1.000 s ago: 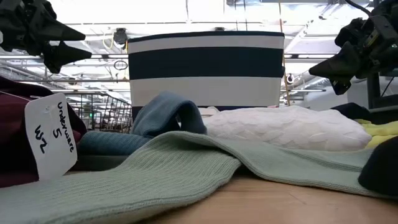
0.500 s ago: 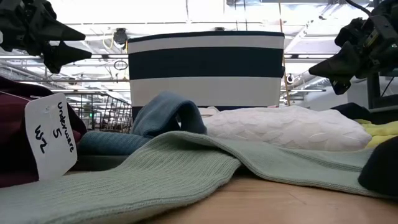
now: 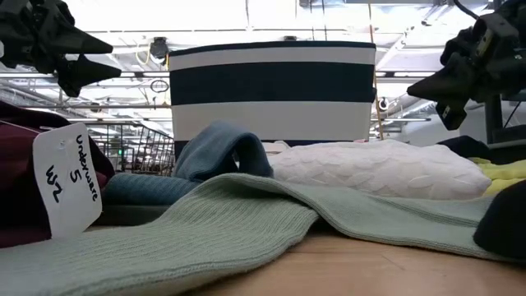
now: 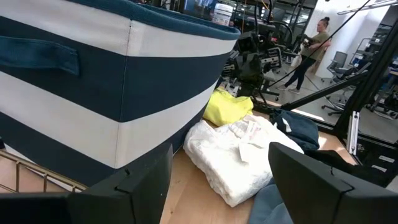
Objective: Pick & Place Cloths
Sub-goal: Put the black sock into the transparent bin
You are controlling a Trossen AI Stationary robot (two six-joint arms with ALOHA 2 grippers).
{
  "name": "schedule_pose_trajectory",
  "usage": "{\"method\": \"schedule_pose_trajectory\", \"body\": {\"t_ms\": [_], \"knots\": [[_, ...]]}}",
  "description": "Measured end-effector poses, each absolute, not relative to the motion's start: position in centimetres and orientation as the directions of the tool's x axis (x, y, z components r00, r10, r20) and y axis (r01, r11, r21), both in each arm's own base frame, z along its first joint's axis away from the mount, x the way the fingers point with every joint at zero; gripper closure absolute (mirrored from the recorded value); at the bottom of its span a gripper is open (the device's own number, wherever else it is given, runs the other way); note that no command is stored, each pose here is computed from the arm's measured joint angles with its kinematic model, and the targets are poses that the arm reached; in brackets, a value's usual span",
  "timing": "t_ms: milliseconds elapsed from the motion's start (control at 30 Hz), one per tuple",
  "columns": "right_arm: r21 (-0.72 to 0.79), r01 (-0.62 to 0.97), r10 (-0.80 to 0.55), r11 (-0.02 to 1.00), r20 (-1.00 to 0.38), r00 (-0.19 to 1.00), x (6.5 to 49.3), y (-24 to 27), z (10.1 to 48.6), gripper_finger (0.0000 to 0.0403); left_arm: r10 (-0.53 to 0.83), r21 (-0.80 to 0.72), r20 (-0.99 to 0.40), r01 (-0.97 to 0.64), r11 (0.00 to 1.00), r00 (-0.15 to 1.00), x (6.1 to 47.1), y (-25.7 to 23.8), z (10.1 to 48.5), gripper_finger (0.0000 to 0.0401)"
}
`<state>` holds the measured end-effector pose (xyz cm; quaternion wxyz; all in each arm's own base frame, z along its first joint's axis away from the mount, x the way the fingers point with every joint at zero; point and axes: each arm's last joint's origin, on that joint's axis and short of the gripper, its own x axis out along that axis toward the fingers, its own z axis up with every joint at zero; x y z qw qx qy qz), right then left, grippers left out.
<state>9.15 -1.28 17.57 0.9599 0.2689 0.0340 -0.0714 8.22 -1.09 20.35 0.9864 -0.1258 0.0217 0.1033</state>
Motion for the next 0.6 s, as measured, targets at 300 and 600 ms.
{"method": "schedule_pose_trajectory", "body": {"t_ms": [300,600], "knots": [[0.57,0.109,-0.12,0.815,-0.017,0.993,9.22,-1.3,18.43,0.0399,0.198,-0.212,-0.068,-0.209,0.955,0.978,8.21,-1.09,20.35,0.013],[0.596,0.027,-0.043,0.803,0.013,0.999,9.54,-1.12,18.6,0.0402,0.198,-0.201,-0.064,-0.206,0.958,0.978,8.22,-1.09,20.4,0.013]]}}
